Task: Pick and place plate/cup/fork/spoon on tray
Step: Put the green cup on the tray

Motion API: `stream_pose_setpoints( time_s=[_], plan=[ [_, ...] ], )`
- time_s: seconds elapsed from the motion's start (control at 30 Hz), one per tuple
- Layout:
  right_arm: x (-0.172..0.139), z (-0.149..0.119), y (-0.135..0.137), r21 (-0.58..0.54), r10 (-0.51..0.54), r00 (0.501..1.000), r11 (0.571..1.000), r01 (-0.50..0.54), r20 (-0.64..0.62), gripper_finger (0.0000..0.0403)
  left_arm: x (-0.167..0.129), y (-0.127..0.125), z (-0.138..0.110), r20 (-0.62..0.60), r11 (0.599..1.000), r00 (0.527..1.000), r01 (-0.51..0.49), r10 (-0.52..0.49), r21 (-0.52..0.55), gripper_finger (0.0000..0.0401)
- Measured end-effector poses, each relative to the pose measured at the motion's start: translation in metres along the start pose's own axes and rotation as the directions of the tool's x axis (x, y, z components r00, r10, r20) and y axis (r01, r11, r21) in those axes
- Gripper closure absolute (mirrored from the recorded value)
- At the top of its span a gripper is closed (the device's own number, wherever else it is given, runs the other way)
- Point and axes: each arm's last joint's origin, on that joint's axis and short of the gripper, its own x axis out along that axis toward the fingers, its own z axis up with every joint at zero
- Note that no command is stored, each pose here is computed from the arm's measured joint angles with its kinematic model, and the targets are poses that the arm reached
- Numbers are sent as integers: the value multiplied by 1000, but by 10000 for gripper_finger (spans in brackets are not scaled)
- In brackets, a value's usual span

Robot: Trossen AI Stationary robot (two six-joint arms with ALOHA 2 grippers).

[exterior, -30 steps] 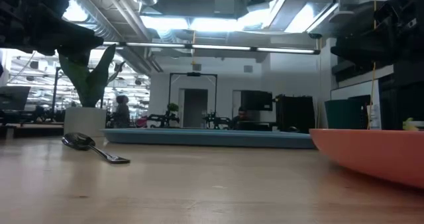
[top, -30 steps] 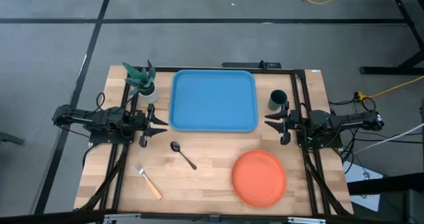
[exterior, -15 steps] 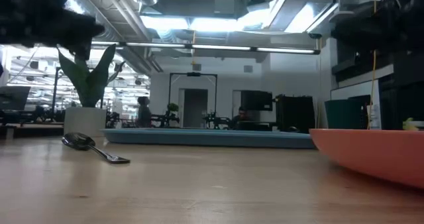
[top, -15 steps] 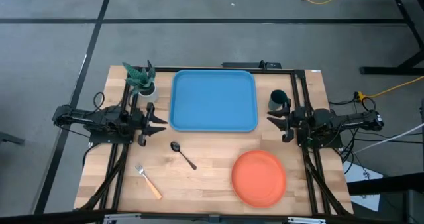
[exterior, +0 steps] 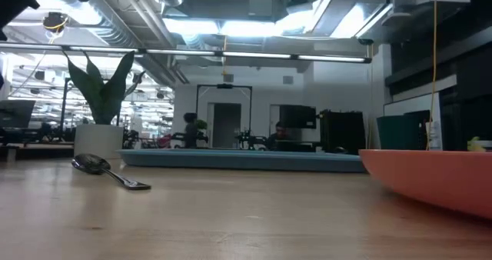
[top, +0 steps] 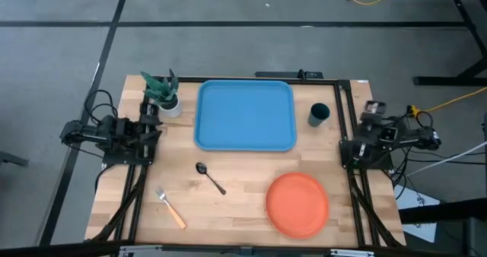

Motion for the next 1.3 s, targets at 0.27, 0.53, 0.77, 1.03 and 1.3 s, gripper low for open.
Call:
stream_pose_setpoints(
  time_s=[0.27, 0.53, 0.77, 1.03, 1.3],
  plan=[
    [81, -1, -14, -231, -153, 920, 970, 71, -360, 287, 0, 0, 0, -6, 994, 1000, -6, 7, 108, 293],
    [123, -63, -31, -839, -854, -22, 505, 203, -520, 287, 0, -3, -5, -49, 985, 997, 67, -60, 161, 293],
    [110, -121, -33, -624, -632, -53, 743, 241, -773, 287, 0, -2, -5, -48, 986, 998, 40, -33, 164, 293],
    [89, -105, -97, -719, -432, -597, 563, 407, -676, 287, 0, -2, -5, -49, 986, 998, 37, -29, 164, 293],
    [54, -122, -89, -599, -13, -717, 561, 572, -697, 287, 0, 0, -6, -76, 985, 996, -37, 50, 170, 293]
  ],
)
